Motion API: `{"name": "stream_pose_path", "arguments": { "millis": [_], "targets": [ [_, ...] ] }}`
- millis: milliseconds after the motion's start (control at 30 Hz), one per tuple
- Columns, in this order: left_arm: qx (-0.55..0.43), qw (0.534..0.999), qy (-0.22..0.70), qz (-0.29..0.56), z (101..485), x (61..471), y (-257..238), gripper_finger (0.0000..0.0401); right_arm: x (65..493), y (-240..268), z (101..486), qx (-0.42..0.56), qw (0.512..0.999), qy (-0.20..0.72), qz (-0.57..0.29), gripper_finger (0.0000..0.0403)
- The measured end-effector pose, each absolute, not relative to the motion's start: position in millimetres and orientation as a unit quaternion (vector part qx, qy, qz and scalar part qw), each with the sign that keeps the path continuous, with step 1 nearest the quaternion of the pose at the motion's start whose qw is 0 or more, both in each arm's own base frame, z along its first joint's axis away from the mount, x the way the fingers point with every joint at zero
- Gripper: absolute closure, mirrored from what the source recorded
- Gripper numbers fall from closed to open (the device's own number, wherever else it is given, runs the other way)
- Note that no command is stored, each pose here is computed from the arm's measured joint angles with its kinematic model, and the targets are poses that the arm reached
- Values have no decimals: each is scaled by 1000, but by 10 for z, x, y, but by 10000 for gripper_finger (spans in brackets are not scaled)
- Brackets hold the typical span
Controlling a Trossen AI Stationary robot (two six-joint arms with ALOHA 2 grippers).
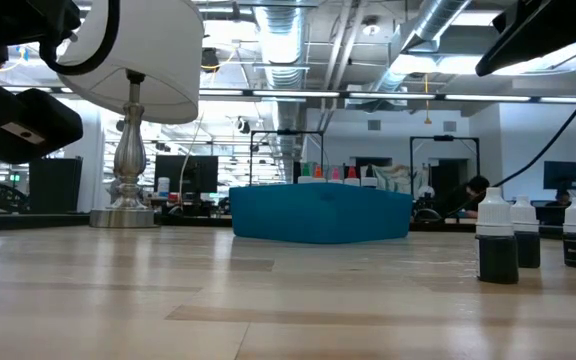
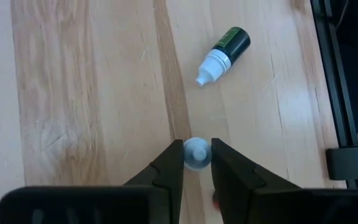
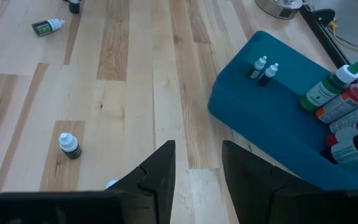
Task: Pick & Place food coloring
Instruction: Put the small blue food coloring bottle into the blue container
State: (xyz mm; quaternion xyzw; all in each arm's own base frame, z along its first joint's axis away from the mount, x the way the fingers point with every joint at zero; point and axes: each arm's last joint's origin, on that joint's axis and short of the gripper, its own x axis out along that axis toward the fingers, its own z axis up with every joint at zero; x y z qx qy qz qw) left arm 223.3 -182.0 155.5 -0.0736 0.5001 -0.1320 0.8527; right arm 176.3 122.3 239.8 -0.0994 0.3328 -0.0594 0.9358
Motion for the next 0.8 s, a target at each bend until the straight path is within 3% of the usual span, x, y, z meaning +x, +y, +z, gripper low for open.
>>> {"name": "stream_pose_path", "arguments": {
  "millis": [467, 800],
  "targets": [
    [-83, 863, 489, -94, 1569, 2456, -1536, 343, 1762, 1223, 2398, -99, 936, 333, -59, 282],
    [-31, 901, 426, -78, 1873, 2889, -1147, 345, 1758, 1220, 2393, -102, 934, 336, -59, 282]
  ]
}}
